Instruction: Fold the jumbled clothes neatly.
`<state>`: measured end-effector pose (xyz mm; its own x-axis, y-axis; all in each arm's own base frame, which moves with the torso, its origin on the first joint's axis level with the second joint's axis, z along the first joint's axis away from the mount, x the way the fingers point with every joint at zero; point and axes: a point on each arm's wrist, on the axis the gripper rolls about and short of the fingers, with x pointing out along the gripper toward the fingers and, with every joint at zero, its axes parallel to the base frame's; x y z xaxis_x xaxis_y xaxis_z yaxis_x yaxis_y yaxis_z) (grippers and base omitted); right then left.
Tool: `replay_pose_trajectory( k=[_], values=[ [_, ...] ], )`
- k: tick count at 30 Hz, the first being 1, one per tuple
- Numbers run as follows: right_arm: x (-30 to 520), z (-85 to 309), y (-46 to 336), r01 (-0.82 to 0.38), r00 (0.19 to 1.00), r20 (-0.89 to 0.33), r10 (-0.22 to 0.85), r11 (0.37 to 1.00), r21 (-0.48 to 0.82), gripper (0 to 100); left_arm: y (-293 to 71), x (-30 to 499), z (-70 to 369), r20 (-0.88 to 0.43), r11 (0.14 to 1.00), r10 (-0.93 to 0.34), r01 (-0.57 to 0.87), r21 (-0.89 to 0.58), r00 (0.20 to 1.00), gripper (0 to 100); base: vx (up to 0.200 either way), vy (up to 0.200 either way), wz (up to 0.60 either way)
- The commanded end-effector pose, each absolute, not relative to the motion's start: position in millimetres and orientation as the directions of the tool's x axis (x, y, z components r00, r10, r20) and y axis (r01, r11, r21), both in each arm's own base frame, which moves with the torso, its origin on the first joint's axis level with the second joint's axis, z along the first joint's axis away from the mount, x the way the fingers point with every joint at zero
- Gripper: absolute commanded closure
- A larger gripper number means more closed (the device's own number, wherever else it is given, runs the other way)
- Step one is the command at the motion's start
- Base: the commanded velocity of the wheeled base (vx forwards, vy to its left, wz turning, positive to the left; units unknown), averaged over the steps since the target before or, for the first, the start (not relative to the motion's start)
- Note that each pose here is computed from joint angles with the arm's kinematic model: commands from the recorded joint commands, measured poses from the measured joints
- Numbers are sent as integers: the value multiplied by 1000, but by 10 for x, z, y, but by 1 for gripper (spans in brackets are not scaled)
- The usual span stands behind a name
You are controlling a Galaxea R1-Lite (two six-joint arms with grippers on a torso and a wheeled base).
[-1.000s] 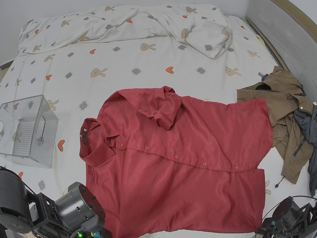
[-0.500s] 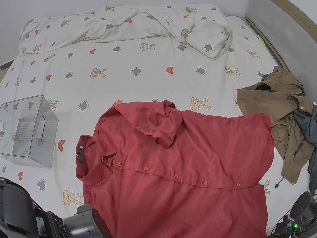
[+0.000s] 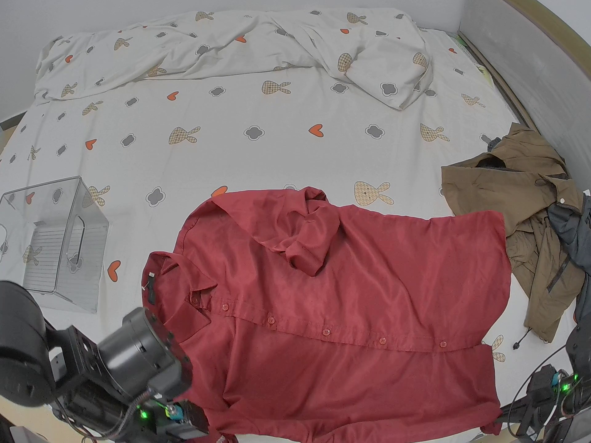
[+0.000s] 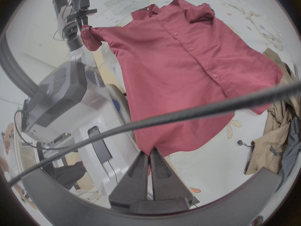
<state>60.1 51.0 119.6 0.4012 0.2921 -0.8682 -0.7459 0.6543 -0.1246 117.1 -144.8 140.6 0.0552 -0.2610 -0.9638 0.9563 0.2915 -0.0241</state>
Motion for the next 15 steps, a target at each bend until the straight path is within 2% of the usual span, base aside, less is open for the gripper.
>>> replay_pose_trajectory(
  k=[1, 8, 11, 15],
  values=[
    [737, 1371, 512, -668, 494, -818, 296, 731, -138, 100, -1388, 1372, 1613, -949, 335, -284, 942, 38, 139, 100, 0, 0, 0],
    [935, 1424, 509, -575, 575, -772, 269, 805, -148, 100, -1452, 1548, 1684, -951, 363, -274, 931, 37, 144, 100, 0, 0, 0],
    [1041, 1400, 501, -535, 584, -776, 238, 832, -147, 100, -1480, 1643, 1640, -956, 375, -258, 927, 30, 136, 100, 0, 0, 0],
    [1120, 1377, 523, -525, 585, -778, 230, 839, -147, 100, -1490, 1790, 1588, -962, 399, -240, 917, 24, 129, 100, 0, 0, 0]
  ],
)
